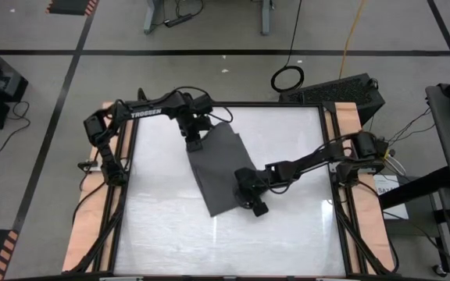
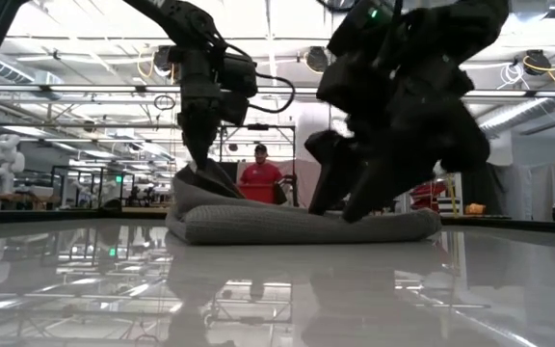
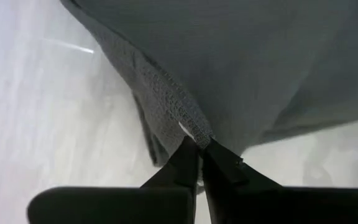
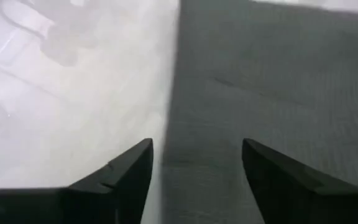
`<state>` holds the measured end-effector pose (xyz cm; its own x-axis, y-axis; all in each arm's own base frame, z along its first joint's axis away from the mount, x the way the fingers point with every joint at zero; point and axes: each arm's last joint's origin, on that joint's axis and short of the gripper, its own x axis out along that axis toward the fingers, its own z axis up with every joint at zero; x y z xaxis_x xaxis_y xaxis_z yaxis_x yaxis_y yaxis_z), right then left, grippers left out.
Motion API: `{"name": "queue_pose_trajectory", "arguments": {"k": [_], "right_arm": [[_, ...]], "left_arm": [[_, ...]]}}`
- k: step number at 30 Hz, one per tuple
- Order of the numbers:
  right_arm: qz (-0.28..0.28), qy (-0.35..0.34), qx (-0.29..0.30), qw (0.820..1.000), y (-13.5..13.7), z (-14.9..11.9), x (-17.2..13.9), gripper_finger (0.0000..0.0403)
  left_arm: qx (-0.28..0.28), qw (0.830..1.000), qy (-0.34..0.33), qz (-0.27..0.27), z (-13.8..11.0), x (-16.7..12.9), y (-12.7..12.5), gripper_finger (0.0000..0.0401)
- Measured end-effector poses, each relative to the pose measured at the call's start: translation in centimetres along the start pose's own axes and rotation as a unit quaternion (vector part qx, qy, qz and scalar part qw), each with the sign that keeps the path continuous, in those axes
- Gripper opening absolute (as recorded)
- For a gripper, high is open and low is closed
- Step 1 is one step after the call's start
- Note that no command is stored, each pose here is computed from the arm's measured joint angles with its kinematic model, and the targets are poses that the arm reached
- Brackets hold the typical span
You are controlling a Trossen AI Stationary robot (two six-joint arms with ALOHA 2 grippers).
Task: Roll towel
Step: Fold the dark gray towel
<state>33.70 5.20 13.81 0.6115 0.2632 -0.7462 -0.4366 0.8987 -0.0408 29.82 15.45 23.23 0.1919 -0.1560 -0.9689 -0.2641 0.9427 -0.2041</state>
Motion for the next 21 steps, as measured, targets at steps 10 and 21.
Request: {"name": "queue_pose_trajectory", "arguments": {"k": [10,21], "right_arm": [[-0.035,0.039,-0.028,0.998,2.4,1.2,-4.1,0.0241],[-0.059,0.129,-0.010,0.990,3.8,-3.8,-4.4,0.0211]], "left_arm": [[-0.035,0.993,0.017,0.113,-0.5,-0.8,-0.4,0.0162],[0.057,0.990,-0.078,0.102,-1.0,-3.4,-8.9,0.0221]]}}
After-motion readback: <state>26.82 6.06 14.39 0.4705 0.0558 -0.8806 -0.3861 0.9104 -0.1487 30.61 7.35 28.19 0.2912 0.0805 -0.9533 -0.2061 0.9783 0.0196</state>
